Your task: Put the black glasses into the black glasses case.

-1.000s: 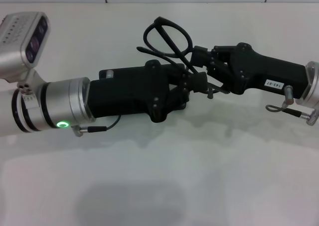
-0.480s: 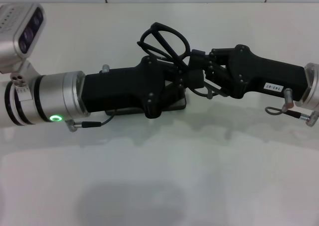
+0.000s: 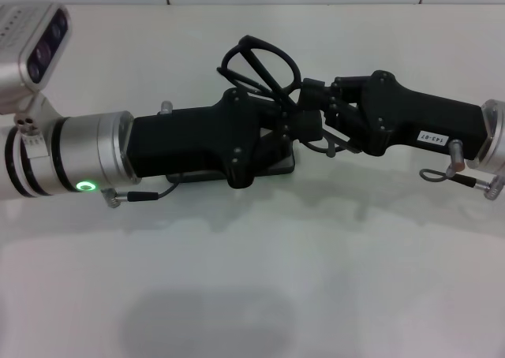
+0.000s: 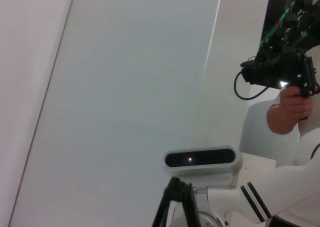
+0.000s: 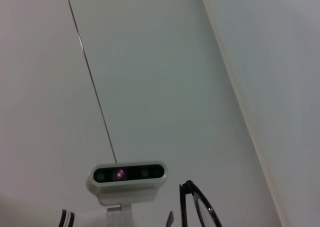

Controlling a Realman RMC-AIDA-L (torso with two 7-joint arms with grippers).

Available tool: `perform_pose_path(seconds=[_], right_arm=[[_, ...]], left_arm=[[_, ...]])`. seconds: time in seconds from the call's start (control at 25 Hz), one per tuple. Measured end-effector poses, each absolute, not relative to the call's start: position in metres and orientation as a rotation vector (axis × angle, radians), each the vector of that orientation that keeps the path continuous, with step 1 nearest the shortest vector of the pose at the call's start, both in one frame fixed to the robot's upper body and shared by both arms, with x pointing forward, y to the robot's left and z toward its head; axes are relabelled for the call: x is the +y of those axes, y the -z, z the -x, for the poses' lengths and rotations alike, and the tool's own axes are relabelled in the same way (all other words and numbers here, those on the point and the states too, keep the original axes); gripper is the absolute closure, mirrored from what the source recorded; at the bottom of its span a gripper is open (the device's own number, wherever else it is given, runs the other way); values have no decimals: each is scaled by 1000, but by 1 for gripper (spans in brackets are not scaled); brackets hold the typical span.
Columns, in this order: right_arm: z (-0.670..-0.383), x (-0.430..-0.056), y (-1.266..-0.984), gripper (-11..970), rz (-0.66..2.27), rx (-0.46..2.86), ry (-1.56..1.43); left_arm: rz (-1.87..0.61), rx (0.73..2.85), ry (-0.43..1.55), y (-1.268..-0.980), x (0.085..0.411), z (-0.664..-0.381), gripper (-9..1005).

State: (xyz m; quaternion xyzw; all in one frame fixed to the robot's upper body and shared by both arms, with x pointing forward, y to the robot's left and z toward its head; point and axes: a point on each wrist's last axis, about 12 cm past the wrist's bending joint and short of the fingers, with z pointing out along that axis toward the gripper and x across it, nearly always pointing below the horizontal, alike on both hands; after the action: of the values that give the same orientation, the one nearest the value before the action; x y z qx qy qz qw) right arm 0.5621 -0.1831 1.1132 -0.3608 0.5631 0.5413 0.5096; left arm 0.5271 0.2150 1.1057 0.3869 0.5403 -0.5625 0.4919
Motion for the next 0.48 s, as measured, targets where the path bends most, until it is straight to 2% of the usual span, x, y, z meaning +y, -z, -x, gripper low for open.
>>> perform_pose_path(seconds=[0.48], right_arm=[[-566, -187, -1121, 874, 875, 1317, -1270]], left_arm=[[-913, 1337, 1387, -1097, 226, -514, 994]])
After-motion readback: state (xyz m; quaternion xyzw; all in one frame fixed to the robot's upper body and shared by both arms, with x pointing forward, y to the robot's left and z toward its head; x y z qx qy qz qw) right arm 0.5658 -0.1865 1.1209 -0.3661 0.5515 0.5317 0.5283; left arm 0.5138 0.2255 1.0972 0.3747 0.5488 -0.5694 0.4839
